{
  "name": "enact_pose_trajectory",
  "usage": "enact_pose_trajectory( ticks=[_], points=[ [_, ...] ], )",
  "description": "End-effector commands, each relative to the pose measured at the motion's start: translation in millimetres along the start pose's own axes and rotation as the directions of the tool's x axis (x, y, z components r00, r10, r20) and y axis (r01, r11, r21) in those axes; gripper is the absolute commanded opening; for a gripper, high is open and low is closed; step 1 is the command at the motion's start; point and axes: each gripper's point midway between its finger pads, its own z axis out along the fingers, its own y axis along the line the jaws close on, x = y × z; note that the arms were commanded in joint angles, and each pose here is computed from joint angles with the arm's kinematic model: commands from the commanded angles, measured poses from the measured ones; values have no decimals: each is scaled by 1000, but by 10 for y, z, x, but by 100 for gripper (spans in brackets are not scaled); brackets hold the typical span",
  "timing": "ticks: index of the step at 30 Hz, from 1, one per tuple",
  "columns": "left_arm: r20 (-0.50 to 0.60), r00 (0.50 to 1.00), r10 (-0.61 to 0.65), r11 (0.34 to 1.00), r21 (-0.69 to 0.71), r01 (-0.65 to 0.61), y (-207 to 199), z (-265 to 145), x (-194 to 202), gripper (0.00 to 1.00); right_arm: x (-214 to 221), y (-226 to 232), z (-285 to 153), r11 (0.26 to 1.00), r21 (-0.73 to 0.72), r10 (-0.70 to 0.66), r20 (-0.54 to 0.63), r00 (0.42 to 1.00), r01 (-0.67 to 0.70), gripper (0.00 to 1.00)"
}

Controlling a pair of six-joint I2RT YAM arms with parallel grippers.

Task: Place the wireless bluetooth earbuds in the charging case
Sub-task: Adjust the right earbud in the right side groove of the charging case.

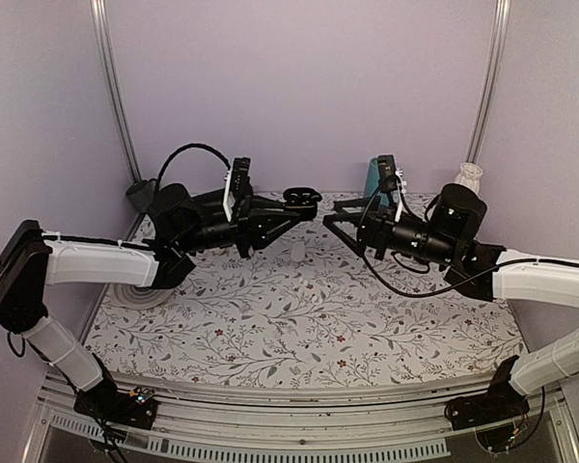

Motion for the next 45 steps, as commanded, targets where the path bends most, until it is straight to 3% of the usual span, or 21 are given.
enact_pose_trajectory(
  ticks=[1,8,19,45],
  points=[
    [-29,999,24,1000,-9,-24,4,-7,52,0,-218,51,-44,997,-63,-35,21,999,36,76],
    [-48,998,33,999,-9,-33,-23,-27,62,0,-220,159,2,972,-233,-51,-37,998,41,76],
    [-60,998,33,999,-9,-34,-21,-19,63,0,-190,272,84,940,-341,-21,-79,997,-8,70],
    [-77,997,32,998,-47,-35,37,-32,82,0,-144,307,121,921,-380,38,-126,991,-84,56]
  ],
)
